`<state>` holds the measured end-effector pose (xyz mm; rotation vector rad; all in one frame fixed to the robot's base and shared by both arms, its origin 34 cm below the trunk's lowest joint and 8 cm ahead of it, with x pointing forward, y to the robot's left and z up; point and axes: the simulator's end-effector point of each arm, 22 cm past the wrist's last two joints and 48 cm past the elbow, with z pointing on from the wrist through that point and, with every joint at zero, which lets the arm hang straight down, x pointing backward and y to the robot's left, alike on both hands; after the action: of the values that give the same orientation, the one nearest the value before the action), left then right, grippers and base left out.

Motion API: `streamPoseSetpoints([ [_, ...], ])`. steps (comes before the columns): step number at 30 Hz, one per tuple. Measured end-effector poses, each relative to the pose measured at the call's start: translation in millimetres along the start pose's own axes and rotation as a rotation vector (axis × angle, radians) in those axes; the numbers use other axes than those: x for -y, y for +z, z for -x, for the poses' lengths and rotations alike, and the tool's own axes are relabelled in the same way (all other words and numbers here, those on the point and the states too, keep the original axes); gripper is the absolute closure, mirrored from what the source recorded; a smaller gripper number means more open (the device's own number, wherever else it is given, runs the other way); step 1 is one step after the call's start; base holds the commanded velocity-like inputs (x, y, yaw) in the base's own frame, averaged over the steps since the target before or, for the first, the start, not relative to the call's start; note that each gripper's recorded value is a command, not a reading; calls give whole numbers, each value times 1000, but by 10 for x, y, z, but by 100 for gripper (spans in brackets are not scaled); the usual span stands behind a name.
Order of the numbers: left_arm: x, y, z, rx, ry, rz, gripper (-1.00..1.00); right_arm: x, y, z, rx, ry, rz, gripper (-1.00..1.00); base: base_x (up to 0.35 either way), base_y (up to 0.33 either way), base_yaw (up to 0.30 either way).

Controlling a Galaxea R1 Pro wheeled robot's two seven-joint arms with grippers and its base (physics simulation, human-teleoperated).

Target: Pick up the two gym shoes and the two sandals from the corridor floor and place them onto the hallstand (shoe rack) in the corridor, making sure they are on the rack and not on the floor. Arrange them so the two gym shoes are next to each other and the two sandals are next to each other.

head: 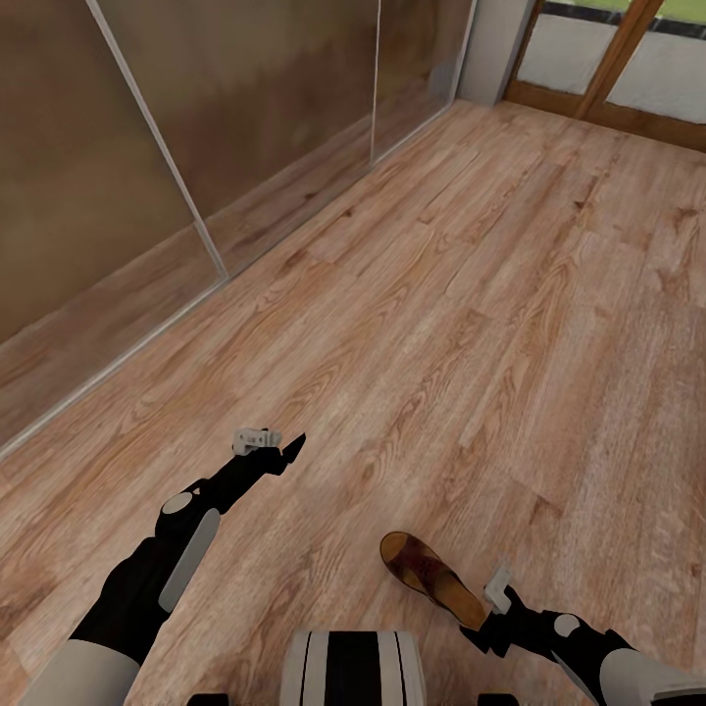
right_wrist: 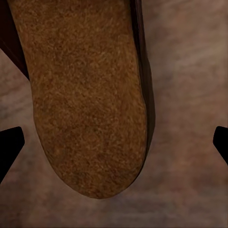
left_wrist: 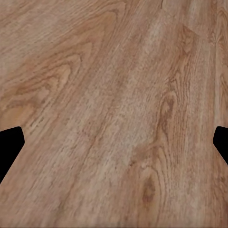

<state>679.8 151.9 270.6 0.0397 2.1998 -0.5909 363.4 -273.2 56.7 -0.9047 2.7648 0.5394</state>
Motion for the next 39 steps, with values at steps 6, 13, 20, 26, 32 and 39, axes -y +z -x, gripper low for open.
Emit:
streamPoseSetpoints([
  [6, -41, 35, -129, -19, -9, 4, -100, -38, 52, -93, -16, 8, 11, -100, 0, 0, 0],
  [13, -75, 61, -239, -35, -17, 7, -100, -72, 94, -173, -29, 15, 21, -100, 0, 0, 0],
  [20, -85, 68, -273, -40, -19, 8, -100, -81, 104, -200, -34, 18, 23, -100, 0, 0, 0],
  [26, -85, 68, -274, -40, -19, 8, -100, -82, 104, -200, -34, 18, 24, -100, 63, 32, 0],
  [32, -86, 69, -276, -40, -19, 8, -100, -80, 104, -203, -35, 18, 23, -100, 43, 27, 0],
  [39, -86, 69, -276, -40, -19, 8, -100, -84, 107, -200, -34, 18, 24, -100, 4, 3, 0],
])
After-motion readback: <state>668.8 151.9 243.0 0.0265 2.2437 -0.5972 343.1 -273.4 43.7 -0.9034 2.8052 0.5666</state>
